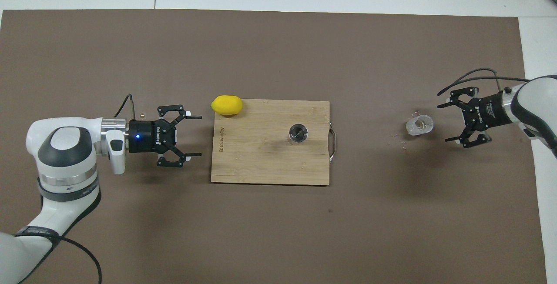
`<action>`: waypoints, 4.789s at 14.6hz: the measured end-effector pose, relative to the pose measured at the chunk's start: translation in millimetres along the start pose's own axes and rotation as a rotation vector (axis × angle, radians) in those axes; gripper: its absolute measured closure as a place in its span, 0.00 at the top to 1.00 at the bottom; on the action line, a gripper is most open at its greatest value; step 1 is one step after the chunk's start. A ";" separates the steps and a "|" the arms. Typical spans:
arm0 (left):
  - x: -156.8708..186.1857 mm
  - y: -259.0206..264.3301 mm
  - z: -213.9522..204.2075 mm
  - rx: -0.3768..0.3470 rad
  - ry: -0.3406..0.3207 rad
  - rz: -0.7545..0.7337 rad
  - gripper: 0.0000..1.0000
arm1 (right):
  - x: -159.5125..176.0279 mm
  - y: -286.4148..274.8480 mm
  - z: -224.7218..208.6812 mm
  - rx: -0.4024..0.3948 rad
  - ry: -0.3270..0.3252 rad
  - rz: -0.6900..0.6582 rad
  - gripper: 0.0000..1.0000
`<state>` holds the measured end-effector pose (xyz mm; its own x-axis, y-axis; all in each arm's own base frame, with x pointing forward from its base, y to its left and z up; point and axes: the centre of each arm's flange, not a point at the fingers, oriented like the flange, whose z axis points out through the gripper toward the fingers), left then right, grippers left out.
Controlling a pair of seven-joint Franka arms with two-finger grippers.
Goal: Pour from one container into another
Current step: 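Grasp the clear glass with the right gripper while the left gripper retracts, then carry the clear glass with the right gripper above the metal cup, then tilt the clear glass with the right gripper over the metal cup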
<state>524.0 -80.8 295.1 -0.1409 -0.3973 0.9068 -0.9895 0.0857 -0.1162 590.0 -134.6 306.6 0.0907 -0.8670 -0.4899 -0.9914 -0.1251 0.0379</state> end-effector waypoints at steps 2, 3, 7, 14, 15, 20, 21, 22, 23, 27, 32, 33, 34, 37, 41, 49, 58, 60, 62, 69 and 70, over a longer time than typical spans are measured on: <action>-4.9 -1.6 -41.0 -0.061 -0.050 0.009 1.00 | 12.7 2.1 12.2 -0.006 -0.027 -0.017 1.00; -4.6 -4.8 -63.6 -0.088 -0.087 0.011 1.00 | 15.5 1.5 18.0 -0.001 -0.049 -0.018 1.00; 13.1 -22.1 -138.9 -0.187 -0.239 0.015 1.00 | 12.6 -3.9 28.0 0.034 -0.082 -0.003 1.00; 61.6 -52.8 -197.3 -0.245 -0.491 -0.011 1.00 | 6.8 2.8 50.9 0.070 -0.176 0.013 0.94; 74.1 -58.5 -202.8 -0.243 -0.533 -0.041 1.00 | 6.6 3.1 51.7 0.072 -0.181 0.016 0.94; 116.5 -69.7 -222.1 -0.168 -0.622 -0.264 1.00 | 3.0 2.2 48.7 0.093 -0.200 0.024 0.50; 121.7 -71.3 -224.8 -0.146 -0.630 -0.314 1.00 | 2.8 2.1 48.6 0.094 -0.201 0.025 0.50; 127.6 -73.4 -228.3 -0.122 -0.639 -0.355 1.00 | 2.4 2.0 48.1 0.095 -0.201 0.024 0.50; 133.7 -75.5 -233.0 -0.098 -0.657 -0.389 1.00 | 0.8 1.6 46.2 0.098 -0.200 0.021 0.50; 162.8 -82.3 -250.8 0.055 -0.798 -0.637 1.00 | -42.2 -8.2 26.1 0.116 -0.184 -0.001 0.50; 227.0 -74.1 -239.1 0.300 -0.896 -0.955 1.00 | -158.8 -20.1 16.8 0.091 -0.160 0.031 0.50; 231.5 -73.1 -238.2 0.342 -0.896 -1.020 1.00 | -178.0 -21.4 19.0 0.091 -0.153 0.034 0.50; 232.9 -72.6 -238.4 0.378 -0.893 -1.082 1.00 | -195.5 -23.2 22.7 0.093 -0.145 0.039 0.50; 230.5 -70.2 -245.9 0.462 -0.912 -1.203 1.00 | -242.5 -29.8 42.8 0.101 -0.075 0.068 0.50; 234.0 -57.4 -253.0 0.549 -0.921 -1.359 1.00 | -295.8 -33.2 60.3 0.103 0.028 0.110 0.50; 245.0 -52.0 -253.9 0.688 -0.886 -1.544 1.00 | -388.9 -33.2 81.5 0.138 0.292 0.084 0.50; 271.3 -54.4 -220.1 0.804 -0.996 -1.507 1.00 | -433.4 -16.6 107.7 0.135 0.486 -0.133 0.50; 271.3 -54.4 -220.2 0.806 -0.998 -1.508 1.00 | -438.8 -12.8 111.5 0.124 0.541 -0.178 0.50; 268.9 -53.8 -226.2 0.814 -0.993 -1.518 1.00 | -441.8 -10.3 113.1 0.118 0.591 -0.214 0.50; 279.1 -54.9 -235.5 0.849 -0.952 -1.538 1.00 | -459.3 -2.1 117.1 0.103 0.681 -0.292 0.50; 279.4 -55.0 -235.0 0.853 -0.950 -1.543 1.00 | -460.5 -2.0 116.9 0.106 0.691 -0.302 0.50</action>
<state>546.5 18.2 650.1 0.9998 0.0110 -0.0178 0.0113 -0.9998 0.0192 539.2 321.3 430.4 0.3632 -0.9116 0.1926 -0.9148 -0.3880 -0.1118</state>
